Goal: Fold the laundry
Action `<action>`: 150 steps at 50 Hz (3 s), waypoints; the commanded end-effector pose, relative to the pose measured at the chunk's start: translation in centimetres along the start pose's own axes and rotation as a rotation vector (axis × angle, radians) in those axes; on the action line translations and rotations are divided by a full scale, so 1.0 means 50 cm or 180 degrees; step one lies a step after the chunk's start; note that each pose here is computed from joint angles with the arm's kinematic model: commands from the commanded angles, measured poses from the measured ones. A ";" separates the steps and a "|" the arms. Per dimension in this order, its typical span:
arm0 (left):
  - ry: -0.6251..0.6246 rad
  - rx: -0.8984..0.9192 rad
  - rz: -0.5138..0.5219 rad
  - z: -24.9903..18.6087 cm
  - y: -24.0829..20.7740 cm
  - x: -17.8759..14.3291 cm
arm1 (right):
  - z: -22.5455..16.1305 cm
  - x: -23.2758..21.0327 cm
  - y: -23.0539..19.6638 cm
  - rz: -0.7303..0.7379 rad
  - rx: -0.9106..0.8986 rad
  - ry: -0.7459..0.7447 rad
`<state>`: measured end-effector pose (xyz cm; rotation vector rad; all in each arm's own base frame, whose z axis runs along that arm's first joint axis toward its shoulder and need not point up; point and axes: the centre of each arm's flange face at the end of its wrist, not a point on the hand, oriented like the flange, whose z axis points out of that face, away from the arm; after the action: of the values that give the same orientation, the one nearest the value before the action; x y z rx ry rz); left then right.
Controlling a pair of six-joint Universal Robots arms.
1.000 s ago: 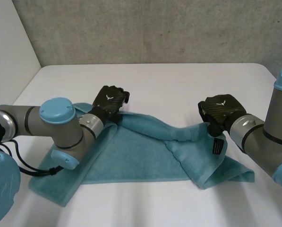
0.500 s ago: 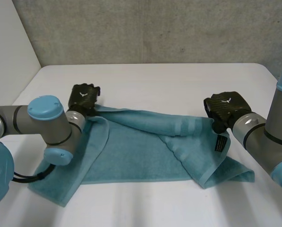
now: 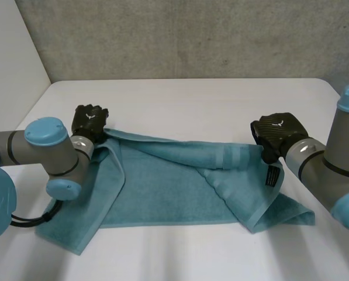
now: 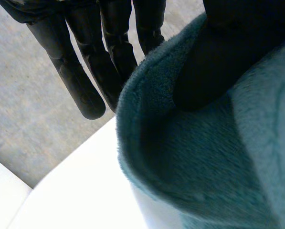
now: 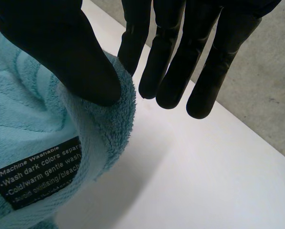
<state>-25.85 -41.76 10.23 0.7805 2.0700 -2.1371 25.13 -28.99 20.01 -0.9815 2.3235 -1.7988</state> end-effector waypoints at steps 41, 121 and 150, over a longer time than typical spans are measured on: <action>-0.0250 0.0665 -0.0181 -0.138 -0.190 -0.163 | -0.019 0.062 -0.101 -0.0223 0.1224 0.0841; -0.0306 -0.0339 -0.0338 -0.205 -0.129 -0.147 | -0.110 0.044 0.120 0.0168 -0.0217 -0.0151; 0.0045 0.0125 -0.0305 -0.254 -0.391 -0.134 | -0.065 -0.093 0.036 0.1066 0.0326 -0.0676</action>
<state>-22.18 -31.29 28.72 0.6626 2.1383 -2.1838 23.45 -24.33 15.40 -0.8919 2.2121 -1.6197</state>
